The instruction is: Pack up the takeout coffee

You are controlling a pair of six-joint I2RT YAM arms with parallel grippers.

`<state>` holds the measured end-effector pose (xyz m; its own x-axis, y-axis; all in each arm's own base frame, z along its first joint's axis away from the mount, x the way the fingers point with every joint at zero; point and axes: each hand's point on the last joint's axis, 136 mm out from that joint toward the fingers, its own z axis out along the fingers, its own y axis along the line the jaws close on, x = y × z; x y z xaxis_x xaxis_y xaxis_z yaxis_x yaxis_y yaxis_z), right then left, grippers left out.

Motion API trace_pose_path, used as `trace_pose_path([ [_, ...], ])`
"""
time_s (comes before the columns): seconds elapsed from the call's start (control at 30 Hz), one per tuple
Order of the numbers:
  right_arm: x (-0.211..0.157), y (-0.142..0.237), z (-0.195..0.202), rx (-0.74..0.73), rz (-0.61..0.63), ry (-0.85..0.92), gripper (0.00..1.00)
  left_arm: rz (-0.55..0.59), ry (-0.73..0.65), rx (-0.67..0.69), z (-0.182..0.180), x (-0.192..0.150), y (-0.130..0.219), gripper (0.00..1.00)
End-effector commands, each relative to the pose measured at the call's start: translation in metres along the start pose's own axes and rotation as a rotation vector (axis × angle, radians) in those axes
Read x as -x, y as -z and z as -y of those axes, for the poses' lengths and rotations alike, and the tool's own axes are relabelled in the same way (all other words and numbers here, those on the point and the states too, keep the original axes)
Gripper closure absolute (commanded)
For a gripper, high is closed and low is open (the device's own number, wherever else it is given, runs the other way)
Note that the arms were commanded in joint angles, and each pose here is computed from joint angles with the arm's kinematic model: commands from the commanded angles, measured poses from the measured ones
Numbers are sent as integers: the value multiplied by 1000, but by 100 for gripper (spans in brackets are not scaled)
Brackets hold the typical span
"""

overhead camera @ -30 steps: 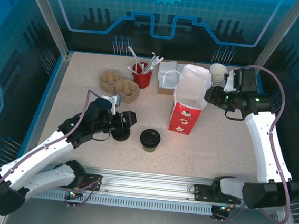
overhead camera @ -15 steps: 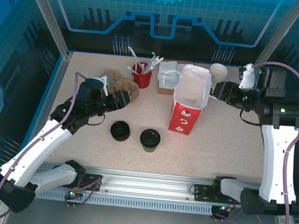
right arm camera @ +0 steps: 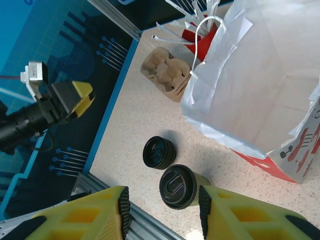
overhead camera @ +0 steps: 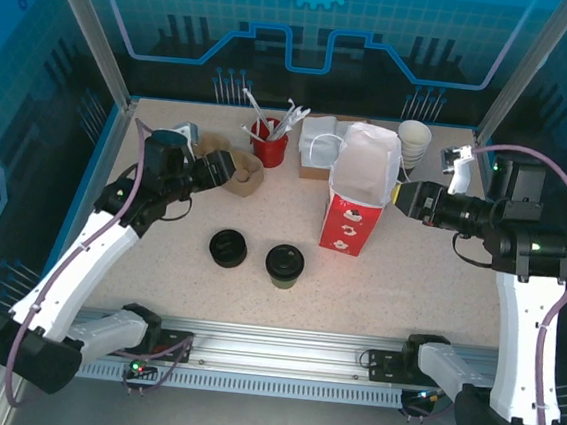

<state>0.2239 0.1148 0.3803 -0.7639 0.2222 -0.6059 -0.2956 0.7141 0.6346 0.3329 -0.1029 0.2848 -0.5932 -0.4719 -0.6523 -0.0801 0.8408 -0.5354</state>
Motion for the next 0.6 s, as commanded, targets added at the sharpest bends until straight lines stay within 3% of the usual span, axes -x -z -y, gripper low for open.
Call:
trace_pose_path([
  [0.0, -1, 0, -5, 40, 12, 7, 57, 28, 85, 78, -31, 8, -22, 29],
  [0.23, -5, -9, 3, 42, -7, -14, 58, -15, 266, 167, -79, 10, -69, 30],
  [0.57, -12, -20, 16, 23, -47, -54, 58, -160, 340, 175, -92, -3, -135, 37],
])
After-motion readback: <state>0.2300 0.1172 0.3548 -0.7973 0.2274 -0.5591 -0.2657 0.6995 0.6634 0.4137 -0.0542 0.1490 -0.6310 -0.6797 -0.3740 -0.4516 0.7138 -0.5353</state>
